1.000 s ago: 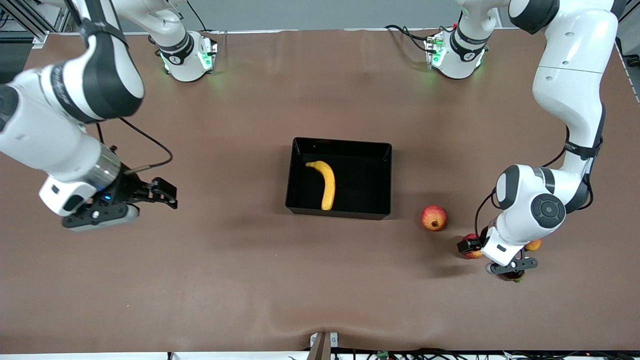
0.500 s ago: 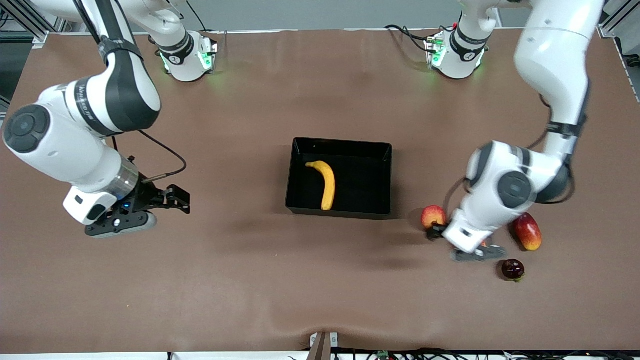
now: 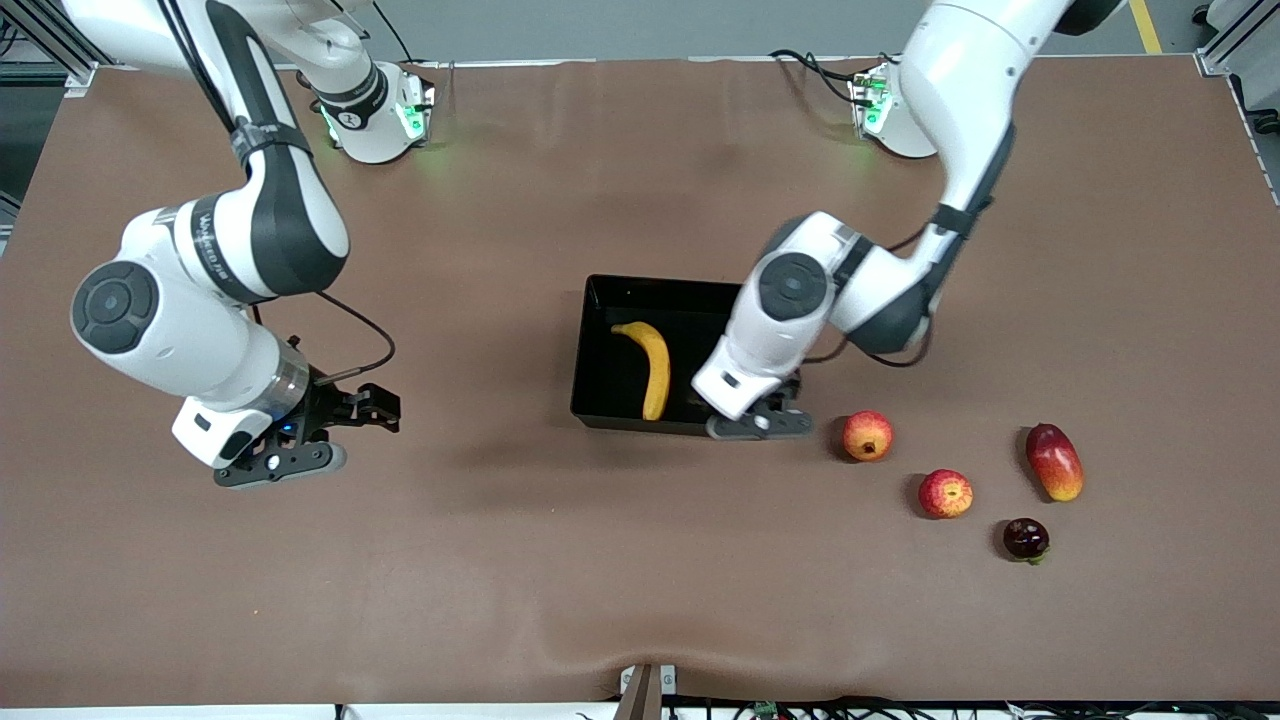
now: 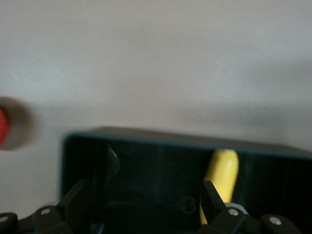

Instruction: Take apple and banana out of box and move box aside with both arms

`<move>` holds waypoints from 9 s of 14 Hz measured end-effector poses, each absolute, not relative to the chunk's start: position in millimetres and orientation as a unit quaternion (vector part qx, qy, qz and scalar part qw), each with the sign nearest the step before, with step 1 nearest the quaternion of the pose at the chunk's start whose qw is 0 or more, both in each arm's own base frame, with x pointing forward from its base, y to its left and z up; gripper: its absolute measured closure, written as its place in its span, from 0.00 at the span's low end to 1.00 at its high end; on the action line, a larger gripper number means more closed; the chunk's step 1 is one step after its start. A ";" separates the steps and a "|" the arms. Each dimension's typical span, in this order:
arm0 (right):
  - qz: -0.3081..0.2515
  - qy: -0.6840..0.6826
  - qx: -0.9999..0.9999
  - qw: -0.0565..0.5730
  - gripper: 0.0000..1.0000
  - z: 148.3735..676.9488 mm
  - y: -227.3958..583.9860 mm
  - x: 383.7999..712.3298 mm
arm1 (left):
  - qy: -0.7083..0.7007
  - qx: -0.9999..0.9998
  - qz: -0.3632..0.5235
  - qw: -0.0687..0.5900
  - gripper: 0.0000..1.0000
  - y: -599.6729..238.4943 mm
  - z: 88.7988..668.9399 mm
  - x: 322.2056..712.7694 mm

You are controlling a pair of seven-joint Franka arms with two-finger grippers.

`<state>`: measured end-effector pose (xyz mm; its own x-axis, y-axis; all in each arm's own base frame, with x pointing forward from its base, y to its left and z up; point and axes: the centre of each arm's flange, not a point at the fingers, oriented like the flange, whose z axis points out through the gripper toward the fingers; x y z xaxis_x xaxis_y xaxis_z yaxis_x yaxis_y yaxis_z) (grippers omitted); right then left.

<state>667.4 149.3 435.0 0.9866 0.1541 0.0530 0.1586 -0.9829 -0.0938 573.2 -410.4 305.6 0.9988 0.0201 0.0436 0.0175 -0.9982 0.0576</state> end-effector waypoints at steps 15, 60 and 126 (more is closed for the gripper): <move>0.034 -0.080 -0.995 0.046 0.00 423.0 145.5 655.8 | -0.008 1.000 0.000 0.019 0.19 -499.5 187.3 489.0; -0.051 -0.088 -0.990 0.098 0.96 226.7 395.5 563.2 | 0.091 0.995 -0.019 -0.030 0.63 -16.0 265.6 658.9; 0.077 0.037 -0.996 0.004 0.00 584.8 -17.1 563.2 | 0.000 0.999 0.014 -0.041 0.00 -88.9 635.1 550.6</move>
<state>563.2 -17.1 584.8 0.9852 -0.0733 -0.1547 -0.0744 -0.9972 -0.0015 550.6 -88.9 635.1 0.9996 -0.0017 0.0278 0.0006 -0.9966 -0.0825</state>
